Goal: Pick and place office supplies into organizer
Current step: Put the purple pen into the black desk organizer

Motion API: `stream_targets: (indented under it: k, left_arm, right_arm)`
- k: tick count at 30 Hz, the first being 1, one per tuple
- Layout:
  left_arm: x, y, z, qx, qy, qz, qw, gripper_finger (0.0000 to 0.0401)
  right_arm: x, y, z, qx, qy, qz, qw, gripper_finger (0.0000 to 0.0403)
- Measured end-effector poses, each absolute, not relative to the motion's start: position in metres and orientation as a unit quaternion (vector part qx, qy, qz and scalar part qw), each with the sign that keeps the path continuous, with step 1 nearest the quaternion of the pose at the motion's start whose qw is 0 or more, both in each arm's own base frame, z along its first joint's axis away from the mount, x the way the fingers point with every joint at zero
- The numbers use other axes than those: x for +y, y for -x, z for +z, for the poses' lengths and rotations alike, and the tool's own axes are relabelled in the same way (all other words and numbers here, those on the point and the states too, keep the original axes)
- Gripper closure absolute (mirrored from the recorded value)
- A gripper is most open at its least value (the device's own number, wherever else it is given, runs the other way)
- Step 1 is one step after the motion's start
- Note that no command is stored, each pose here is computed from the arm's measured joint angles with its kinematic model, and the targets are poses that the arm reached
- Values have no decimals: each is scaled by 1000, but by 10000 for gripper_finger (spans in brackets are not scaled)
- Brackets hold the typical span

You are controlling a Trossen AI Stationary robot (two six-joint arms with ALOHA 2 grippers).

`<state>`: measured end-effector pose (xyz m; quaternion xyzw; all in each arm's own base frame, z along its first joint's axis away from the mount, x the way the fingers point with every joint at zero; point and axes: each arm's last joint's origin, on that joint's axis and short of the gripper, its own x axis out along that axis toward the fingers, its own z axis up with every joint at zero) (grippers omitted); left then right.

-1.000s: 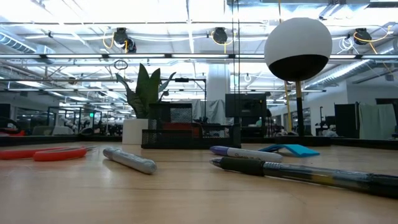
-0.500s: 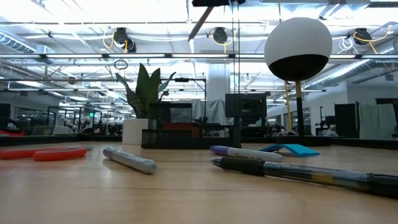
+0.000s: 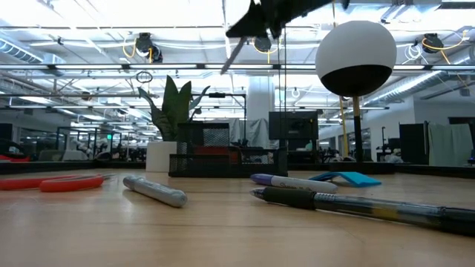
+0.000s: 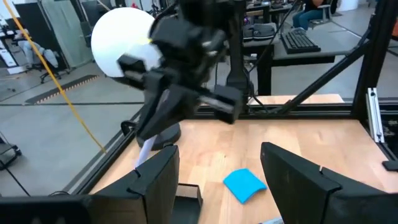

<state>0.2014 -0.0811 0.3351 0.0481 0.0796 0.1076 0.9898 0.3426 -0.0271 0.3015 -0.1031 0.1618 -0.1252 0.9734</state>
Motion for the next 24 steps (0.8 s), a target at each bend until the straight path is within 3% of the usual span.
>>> stream_targets:
  k: [11,24]
  left_arm:
    - [-81,-202,335,80,-51,108,990,167]
    - [-81,-202,335,80,-53,108,989,167]
  right_arm:
    - [-55,-346,294,184,65,-107,975,391]
    - [-83,-405,281,286,72,-91,951,391]
